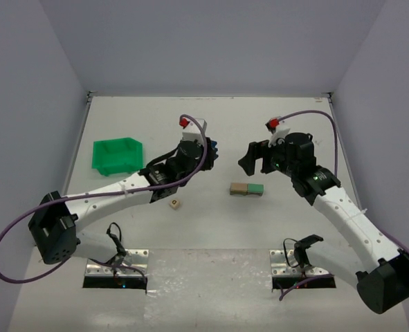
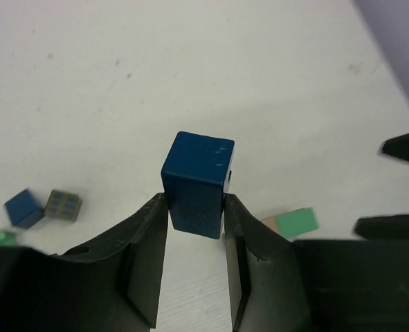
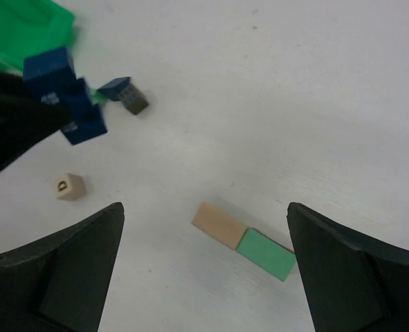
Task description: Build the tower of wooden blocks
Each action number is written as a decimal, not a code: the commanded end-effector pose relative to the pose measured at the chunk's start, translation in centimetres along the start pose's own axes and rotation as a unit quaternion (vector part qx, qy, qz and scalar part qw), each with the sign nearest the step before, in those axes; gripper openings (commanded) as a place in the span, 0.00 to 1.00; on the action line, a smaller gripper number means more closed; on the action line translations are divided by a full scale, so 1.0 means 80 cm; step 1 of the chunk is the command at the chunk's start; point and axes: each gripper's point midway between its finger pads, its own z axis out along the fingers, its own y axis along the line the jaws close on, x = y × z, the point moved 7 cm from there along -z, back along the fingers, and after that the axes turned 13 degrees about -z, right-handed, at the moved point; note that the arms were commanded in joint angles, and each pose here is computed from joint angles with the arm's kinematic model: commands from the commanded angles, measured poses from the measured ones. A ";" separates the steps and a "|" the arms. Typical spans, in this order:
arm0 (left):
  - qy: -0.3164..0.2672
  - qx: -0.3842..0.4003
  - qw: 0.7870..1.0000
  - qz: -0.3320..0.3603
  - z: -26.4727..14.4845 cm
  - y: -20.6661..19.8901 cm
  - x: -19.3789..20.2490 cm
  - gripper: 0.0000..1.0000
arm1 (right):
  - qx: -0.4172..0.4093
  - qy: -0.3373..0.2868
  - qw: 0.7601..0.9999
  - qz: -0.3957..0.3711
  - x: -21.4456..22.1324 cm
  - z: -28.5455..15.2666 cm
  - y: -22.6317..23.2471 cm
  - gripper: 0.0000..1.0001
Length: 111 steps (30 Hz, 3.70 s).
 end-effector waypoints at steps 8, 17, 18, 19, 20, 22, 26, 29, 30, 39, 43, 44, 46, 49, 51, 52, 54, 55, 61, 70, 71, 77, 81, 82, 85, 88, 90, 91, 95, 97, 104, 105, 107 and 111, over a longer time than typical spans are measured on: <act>0.219 -0.171 0.948 0.158 -0.025 0.077 0.128 0.00 | 0.180 0.075 0.981 -0.020 0.004 -0.001 -0.053 0.99; 0.277 -0.150 0.928 0.200 -0.006 0.074 0.165 0.00 | 0.166 0.096 0.981 -0.024 0.014 0.008 -0.053 0.99; 0.279 -0.148 0.927 0.202 -0.004 0.073 0.166 0.00 | 0.166 0.096 0.981 -0.024 0.014 0.008 -0.053 0.99; 0.279 -0.147 0.927 0.205 -0.003 0.073 0.167 0.00 | 0.166 0.099 0.981 -0.024 0.015 0.008 -0.053 0.99; 0.277 -0.149 0.926 0.208 -0.001 0.073 0.167 0.00 | 0.166 0.100 0.981 -0.025 0.016 0.009 -0.054 0.99; 0.274 -0.149 0.926 0.211 0.004 0.071 0.166 0.02 | 0.167 0.103 0.980 -0.025 0.018 0.010 -0.054 0.99; 0.288 -0.132 0.924 0.214 0.012 0.065 0.175 0.13 | 0.166 0.108 0.980 -0.025 0.021 0.011 -0.054 0.99; 0.290 -0.136 0.922 0.219 0.016 0.066 0.178 0.26 | 0.164 0.109 0.980 -0.025 0.021 0.011 -0.053 0.99; 0.286 -0.138 0.923 0.219 0.016 0.066 0.177 0.32 | 0.162 0.109 0.980 -0.026 0.021 0.011 -0.053 0.99; 0.242 -0.117 0.941 0.205 0.013 0.045 0.143 0.71 | 0.149 0.095 0.983 -0.040 0.014 0.006 -0.051 0.99; 0.204 -0.103 0.954 0.192 0.003 0.035 0.116 1.00 | 0.103 0.063 0.988 -0.092 -0.010 0.008 -0.045 0.99; 0.189 -0.098 0.959 0.186 -0.002 0.032 0.106 1.00 | 0.086 0.047 0.988 -0.118 -0.018 0.010 -0.043 0.99; 0.163 -0.094 0.966 0.174 -0.010 0.031 0.090 1.00 | 0.036 0.016 0.985 -0.169 -0.037 0.013 -0.035 0.99; 0.109 -0.108 0.978 0.143 -0.028 0.039 0.060 1.00 | -0.032 -0.042 0.955 -0.293 -0.073 0.013 -0.026 0.99; 0.084 -0.128 0.984 0.094 -0.036 0.057 0.044 1.00 | -0.060 -0.064 0.927 -0.366 -0.086 0.014 -0.023 0.99; 0.074 -0.136 0.986 0.057 -0.041 0.068 0.035 1.00 | -0.077 -0.077 0.910 -0.401 -0.091 0.015 -0.021 0.99; 0.052 -0.175 0.983 -0.013 -0.038 0.101 0.014 1.00 | -0.159 -0.103 0.858 -0.478 -0.085 0.018 -0.005 0.99; 0.034 -0.197 0.979 -0.035 -0.039 0.114 0.008 1.00 | -0.195 -0.105 0.841 -0.493 -0.078 0.020 0.002 0.99; -0.057 -0.261 0.959 -0.098 -0.075 0.156 -0.014 1.00 | -0.395 -0.113 0.744 -0.527 -0.015 0.032 0.052 0.99; -0.112 -0.299 0.939 -0.127 -0.105 0.183 -0.015 1.00 | -0.447 -0.027 0.718 -0.533 0.048 0.114 0.083 0.99; -0.116 -0.303 0.937 -0.127 -0.107 0.186 -0.014 1.00 | -0.460 -0.011 0.721 -0.518 0.052 0.125 0.083 0.99; -0.113 -0.310 0.937 -0.117 -0.105 0.190 -0.010 1.00 | -0.481 0.040 0.710 -0.513 0.078 0.173 0.098 0.98; -0.109 -0.317 0.936 -0.106 -0.100 0.192 -0.008 1.00 | -0.479 0.080 0.700 -0.524 0.107 0.199 0.099 0.89; -0.108 -0.317 0.937 -0.104 -0.099 0.191 -0.008 1.00 | -0.481 0.086 0.699 -0.522 0.111 0.203 0.099 0.87; -0.103 -0.314 0.939 -0.099 -0.097 0.190 -0.007 1.00 | -0.485 0.097 0.698 -0.518 0.121 0.215 0.100 0.80; -0.103 -0.313 0.939 -0.098 -0.097 0.190 -0.007 1.00 | -0.482 0.099 0.698 -0.521 0.130 0.222 0.101 0.67; -0.103 -0.313 0.939 -0.098 -0.097 0.191 -0.007 1.00 | -0.481 0.100 0.699 -0.519 0.134 0.225 0.105 0.56; -0.102 -0.313 0.939 -0.098 -0.097 0.191 -0.006 1.00 | -0.484 0.098 0.700 -0.516 0.134 0.225 0.106 0.48; -0.102 -0.309 0.940 -0.099 -0.097 0.191 -0.006 1.00 | -0.483 0.092 0.706 -0.509 0.129 0.220 0.108 0.34; -0.102 -0.308 0.941 -0.098 -0.096 0.191 -0.004 1.00 | -0.478 0.089 0.713 -0.505 0.124 0.217 0.109 0.27; -0.101 -0.304 0.942 -0.100 -0.094 0.190 -0.004 1.00 | -0.406 0.092 0.793 -0.445 0.064 0.198 0.100 0.11; -0.102 -0.304 0.942 -0.102 -0.093 0.190 -0.003 1.00 | -0.394 0.091 0.806 -0.433 0.053 0.192 0.094 0.11; -0.104 -0.303 0.942 -0.104 -0.091 0.190 -0.003 1.00 | -0.367 0.088 0.830 -0.410 0.029 0.174 0.073 0.10; -0.102 -0.296 0.944 -0.107 -0.081 0.189 0.004 1.00 | -0.328 0.102 0.846 -0.408 0.014 0.137 0.019 0.11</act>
